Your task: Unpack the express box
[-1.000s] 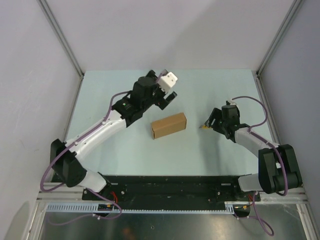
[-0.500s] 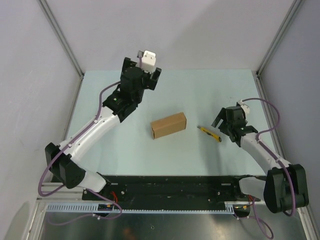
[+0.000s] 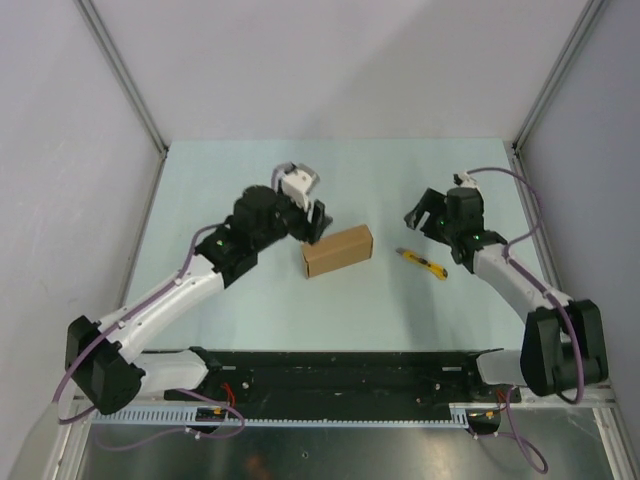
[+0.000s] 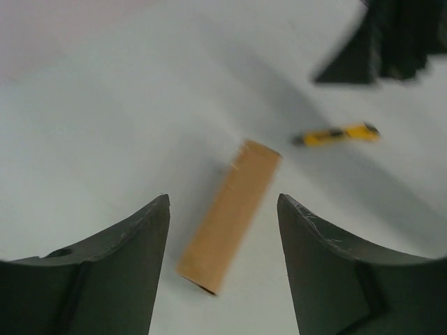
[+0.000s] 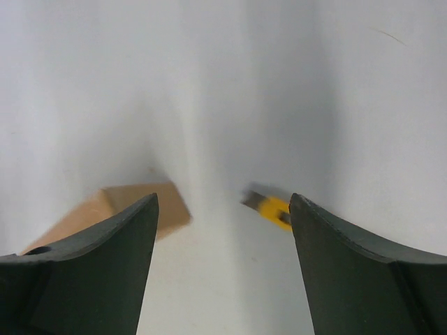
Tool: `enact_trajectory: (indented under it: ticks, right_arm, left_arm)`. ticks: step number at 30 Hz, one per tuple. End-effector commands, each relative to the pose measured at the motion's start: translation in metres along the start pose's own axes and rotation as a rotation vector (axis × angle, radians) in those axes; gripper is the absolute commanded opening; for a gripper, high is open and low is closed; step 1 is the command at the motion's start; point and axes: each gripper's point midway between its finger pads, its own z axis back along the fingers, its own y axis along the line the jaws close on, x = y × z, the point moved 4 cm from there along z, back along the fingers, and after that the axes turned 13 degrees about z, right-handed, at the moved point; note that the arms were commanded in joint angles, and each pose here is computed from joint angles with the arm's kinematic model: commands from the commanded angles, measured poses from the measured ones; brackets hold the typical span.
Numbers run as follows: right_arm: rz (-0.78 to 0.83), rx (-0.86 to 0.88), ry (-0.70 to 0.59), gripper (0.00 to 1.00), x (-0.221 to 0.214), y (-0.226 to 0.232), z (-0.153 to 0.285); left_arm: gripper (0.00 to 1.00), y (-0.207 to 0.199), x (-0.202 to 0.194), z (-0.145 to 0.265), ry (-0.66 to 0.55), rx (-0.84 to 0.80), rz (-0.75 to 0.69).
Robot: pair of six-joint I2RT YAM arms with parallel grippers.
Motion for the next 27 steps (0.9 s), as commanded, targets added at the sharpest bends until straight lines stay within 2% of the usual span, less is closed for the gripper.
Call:
enact_trajectory:
  ticks: [1,2,5,10,13,14,16,19,22,27]
  right_arm:
    - [0.091,0.242,-0.107,0.77,0.051,0.065,-0.022]
    - [0.095,0.256,-0.099,0.75,0.052,0.071,-0.028]
    - [0.087,0.308,-0.068,0.66,0.057,0.094,-0.050]
    - [0.092,0.383,0.033,0.52,0.046,0.123,-0.083]
    - [0.106,0.402,0.124,0.43,0.029,0.134,-0.099]
    - [0.105,0.397,0.157,0.41,0.022,0.133,-0.103]
    - [0.127,0.406,0.179,0.39,0.016,0.134,-0.102]
    - [0.151,0.381,0.231,0.38,0.005,0.129,-0.097]
    - [0.184,0.363,0.310,0.38,-0.012,0.125,-0.089]
    - [0.257,0.318,0.368,0.38,-0.026,0.123,-0.073]
  left_arm:
    - [0.67,-0.051,-0.068,0.006,0.171,-0.222,0.092]
    - [0.67,-0.051,-0.092,0.006,0.222,-0.209,0.082]
    - [0.66,-0.059,-0.130,0.008,0.296,-0.218,0.082]
    - [0.62,-0.057,-0.156,0.005,0.297,-0.201,0.171]
    - [0.56,-0.045,-0.172,0.001,0.319,-0.110,0.203]
    - [0.56,-0.032,-0.180,-0.001,0.312,-0.023,0.204]
    - [0.56,-0.018,-0.194,-0.003,0.326,0.075,0.219]
    - [0.56,-0.007,-0.207,-0.006,0.338,0.139,0.210]
    - [0.56,-0.006,-0.210,-0.014,0.353,0.160,0.237]
    - [0.56,0.009,-0.202,-0.025,0.323,0.222,0.321]
